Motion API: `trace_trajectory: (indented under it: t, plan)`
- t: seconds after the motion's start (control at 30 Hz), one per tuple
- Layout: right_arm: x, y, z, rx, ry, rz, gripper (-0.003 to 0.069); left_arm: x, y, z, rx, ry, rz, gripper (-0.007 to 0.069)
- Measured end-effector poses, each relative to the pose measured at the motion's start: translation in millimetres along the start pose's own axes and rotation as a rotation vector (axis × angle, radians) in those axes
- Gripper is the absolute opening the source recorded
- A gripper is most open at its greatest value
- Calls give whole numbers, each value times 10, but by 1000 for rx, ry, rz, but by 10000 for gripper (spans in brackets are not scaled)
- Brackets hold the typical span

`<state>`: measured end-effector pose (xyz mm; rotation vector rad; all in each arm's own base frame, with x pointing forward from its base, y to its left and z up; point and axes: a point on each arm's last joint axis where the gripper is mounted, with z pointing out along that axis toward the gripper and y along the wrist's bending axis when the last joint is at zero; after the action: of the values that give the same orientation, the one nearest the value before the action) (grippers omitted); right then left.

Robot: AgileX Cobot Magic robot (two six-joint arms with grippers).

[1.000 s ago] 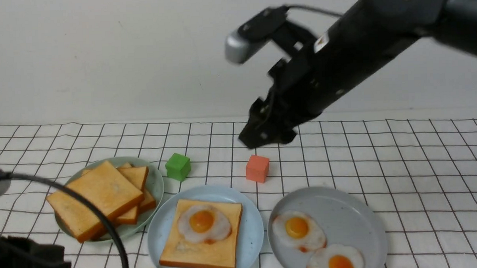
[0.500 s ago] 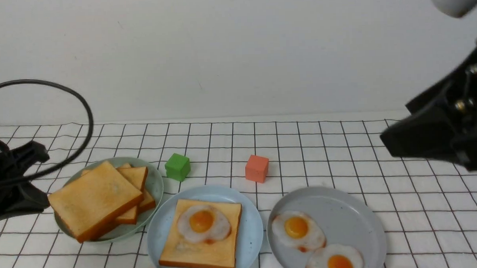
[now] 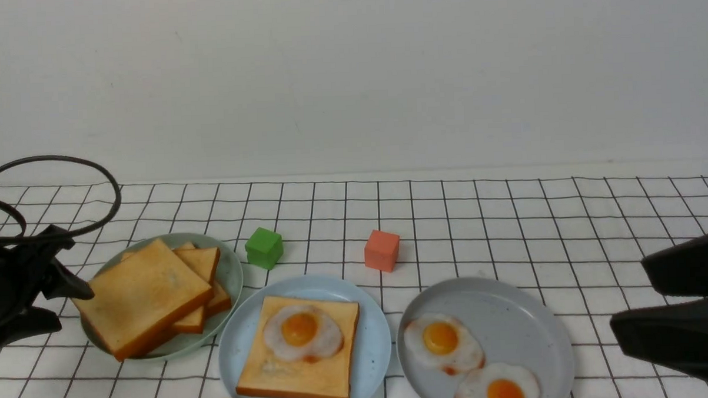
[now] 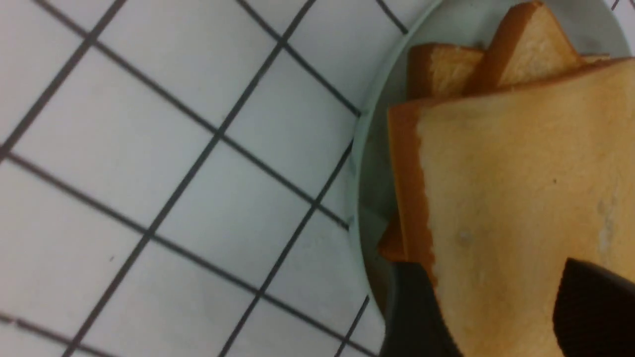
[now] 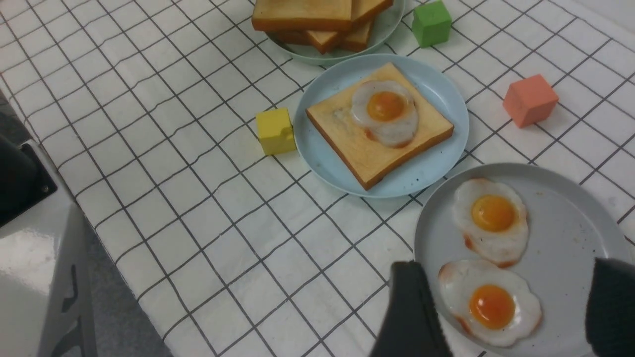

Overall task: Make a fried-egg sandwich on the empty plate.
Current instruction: Use the left arm to grab a slice of bread

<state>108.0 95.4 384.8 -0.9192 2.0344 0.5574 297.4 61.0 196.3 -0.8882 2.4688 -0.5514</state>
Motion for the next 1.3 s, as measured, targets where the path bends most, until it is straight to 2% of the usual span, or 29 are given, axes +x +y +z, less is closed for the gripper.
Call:
trace_trajectory:
  t: [0.17,0.5,0.6,0.67,0.97,1.17,1.3]
  plan:
    - [2,4,-11,1,-4,-1,472,-20,35,213,47,15,-8,367]
    - [4,30,-52,-9,-22,3,472,-60,113,445,72,13,-12,172]
    - [5,35,-62,-10,-26,5,472,-61,110,442,74,12,-14,169]
    - [5,36,-65,-10,-27,13,472,-62,102,429,77,10,-12,185]
    - [6,37,-65,-11,-27,30,472,-81,-25,167,101,-40,73,382]
    - [11,42,-65,-16,-21,32,472,-67,15,203,71,-19,76,403]
    - [12,46,-65,-21,-19,34,472,-83,80,341,60,-20,28,400]
